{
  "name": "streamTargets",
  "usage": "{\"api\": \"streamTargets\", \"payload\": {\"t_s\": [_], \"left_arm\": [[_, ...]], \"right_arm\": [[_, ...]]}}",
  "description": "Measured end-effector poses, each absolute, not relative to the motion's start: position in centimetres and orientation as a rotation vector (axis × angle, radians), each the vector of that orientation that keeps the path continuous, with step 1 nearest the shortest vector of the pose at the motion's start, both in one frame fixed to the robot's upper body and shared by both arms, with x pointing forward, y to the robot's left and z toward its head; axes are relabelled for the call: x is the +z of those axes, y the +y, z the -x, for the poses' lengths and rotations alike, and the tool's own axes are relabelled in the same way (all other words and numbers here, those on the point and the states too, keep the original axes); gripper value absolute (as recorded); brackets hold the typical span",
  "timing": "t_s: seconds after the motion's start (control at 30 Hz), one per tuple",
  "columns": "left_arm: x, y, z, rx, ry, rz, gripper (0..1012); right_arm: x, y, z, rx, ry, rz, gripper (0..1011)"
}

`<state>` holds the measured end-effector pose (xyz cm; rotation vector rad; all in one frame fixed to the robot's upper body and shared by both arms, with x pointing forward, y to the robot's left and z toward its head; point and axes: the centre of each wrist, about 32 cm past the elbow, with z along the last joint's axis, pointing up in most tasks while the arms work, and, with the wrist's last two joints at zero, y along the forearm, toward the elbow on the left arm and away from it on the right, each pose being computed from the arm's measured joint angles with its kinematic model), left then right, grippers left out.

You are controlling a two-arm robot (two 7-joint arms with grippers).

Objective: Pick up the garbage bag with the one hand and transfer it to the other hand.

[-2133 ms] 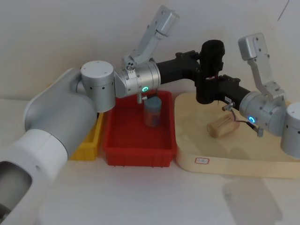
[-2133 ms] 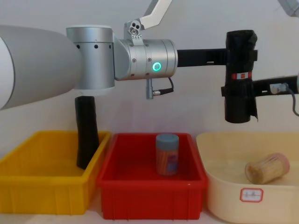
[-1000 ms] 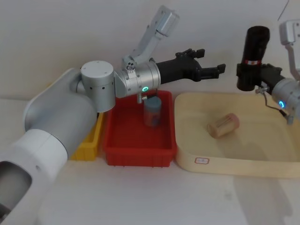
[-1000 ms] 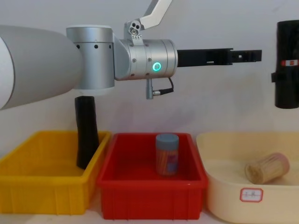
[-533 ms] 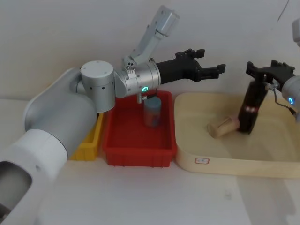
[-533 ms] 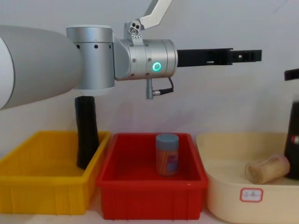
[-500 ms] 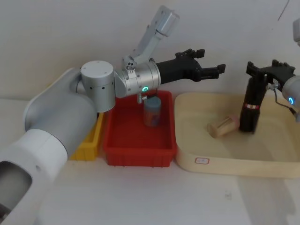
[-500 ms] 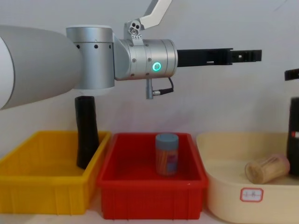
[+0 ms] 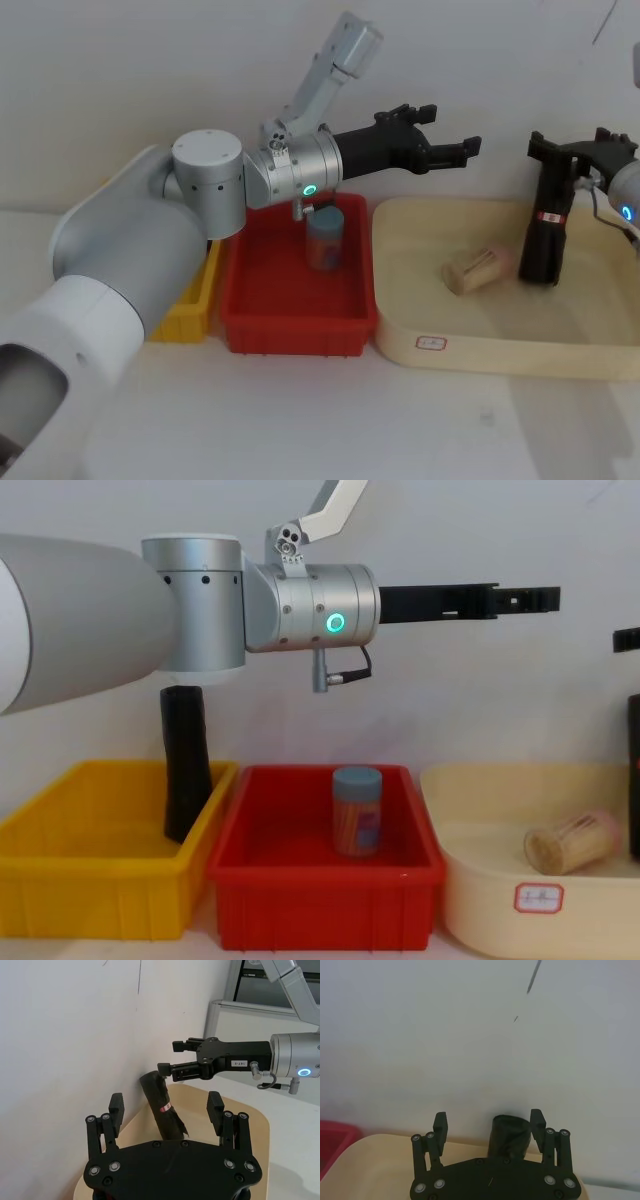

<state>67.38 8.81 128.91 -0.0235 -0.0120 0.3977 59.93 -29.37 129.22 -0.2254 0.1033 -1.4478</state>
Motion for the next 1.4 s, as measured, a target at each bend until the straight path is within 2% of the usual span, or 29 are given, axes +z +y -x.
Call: {"api": "streamTargets", "payload": {"t_s": [1.4], "left_arm": [[128.91,8.81,-67.38,0.398,-0.012,0.024,1000]], "right_arm": [[129.27,-29.53,-59.97,-1.457,0.107,0.225,1001]]}}
